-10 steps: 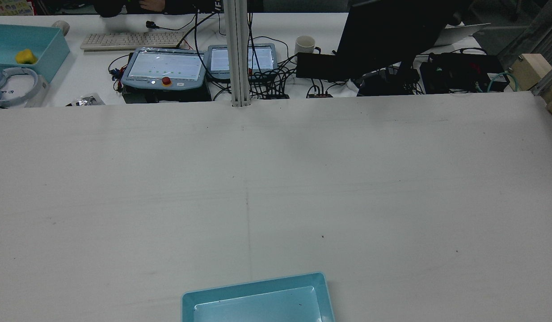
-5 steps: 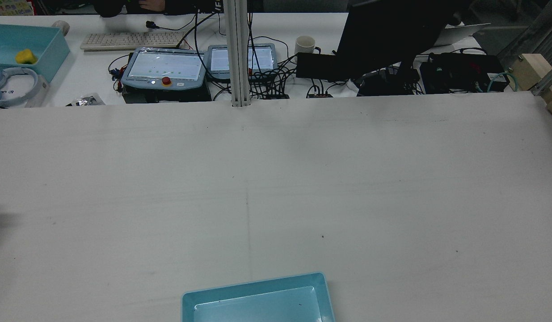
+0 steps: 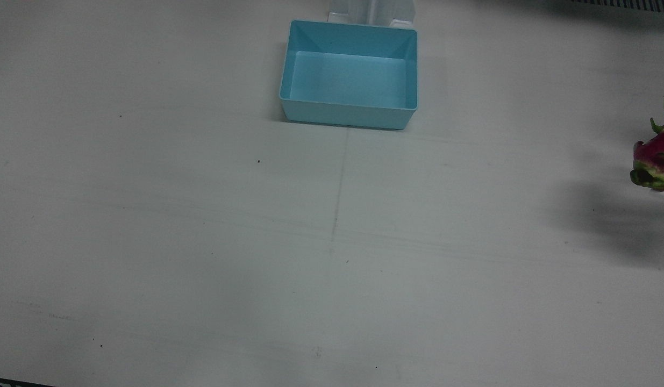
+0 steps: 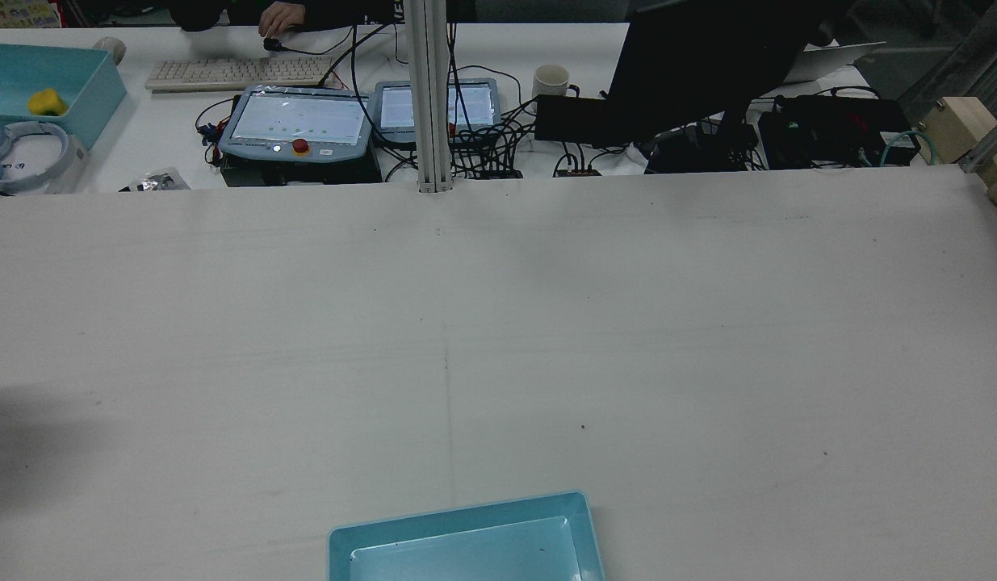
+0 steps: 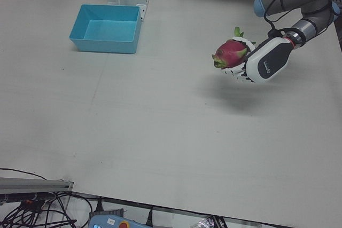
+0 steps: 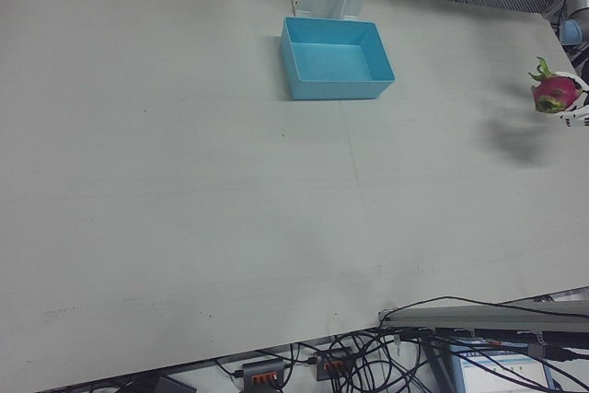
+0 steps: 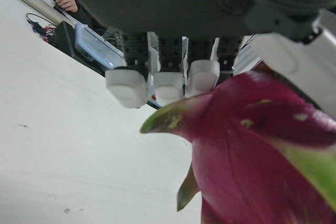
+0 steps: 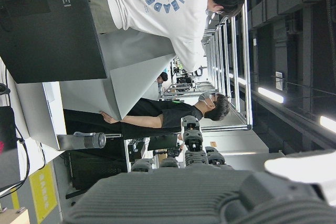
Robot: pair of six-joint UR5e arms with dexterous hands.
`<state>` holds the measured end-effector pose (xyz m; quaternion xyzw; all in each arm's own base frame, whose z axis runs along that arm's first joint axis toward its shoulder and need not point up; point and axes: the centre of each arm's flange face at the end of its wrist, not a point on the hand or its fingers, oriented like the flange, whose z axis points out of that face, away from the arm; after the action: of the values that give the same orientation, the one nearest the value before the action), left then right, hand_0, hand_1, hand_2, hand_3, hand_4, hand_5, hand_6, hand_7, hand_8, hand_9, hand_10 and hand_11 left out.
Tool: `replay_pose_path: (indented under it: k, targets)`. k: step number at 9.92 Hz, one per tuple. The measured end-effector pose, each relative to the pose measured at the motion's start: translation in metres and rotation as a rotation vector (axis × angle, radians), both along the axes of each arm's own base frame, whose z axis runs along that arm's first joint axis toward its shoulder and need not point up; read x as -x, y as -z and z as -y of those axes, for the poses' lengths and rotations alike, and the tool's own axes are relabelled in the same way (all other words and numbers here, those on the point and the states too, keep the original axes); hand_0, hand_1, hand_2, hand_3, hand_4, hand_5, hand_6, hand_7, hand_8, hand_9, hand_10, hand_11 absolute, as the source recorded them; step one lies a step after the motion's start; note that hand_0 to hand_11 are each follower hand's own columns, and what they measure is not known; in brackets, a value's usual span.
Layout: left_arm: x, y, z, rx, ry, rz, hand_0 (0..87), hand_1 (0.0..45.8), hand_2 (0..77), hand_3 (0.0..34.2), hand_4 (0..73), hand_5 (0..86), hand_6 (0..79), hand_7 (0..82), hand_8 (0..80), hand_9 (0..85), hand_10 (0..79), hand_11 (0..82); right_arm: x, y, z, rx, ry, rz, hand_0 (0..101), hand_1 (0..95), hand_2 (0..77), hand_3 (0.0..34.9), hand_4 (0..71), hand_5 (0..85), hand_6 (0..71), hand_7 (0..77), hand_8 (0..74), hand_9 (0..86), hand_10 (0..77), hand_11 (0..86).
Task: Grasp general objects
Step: 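Lower the dragon fruit with the left hand over the teal tray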
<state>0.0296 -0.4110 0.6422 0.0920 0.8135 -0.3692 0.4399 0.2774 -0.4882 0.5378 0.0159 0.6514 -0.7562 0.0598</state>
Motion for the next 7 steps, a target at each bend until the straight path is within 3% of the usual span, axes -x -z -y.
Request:
replay_pose_path:
  k: [4, 7]
  targets:
    - [-0.019, 0.042, 0.005, -0.086, -0.129, -0.180, 54.0, 0.0, 25.1, 0.0, 37.1, 27.8, 70.4, 74.2, 70.4, 70.4, 70.4, 70.4, 0.000, 0.000, 0.000, 0.000, 0.000, 0.000, 0, 5.4, 1.6, 0.0, 0.0, 0.5, 0.0, 0.0, 0.0, 0.5, 0.0, 0.5]
    - [-0.082, 0.108, 0.028, -0.140, -0.254, -0.245, 54.9, 0.0, 25.1, 0.0, 37.6, 27.8, 70.4, 74.7, 69.8, 70.4, 70.4, 70.4, 0.000, 0.000, 0.000, 0.000, 0.000, 0.000, 0, 5.4, 1.6, 0.0, 0.0, 0.5, 0.0, 0.0, 0.0, 0.5, 0.0, 0.5]
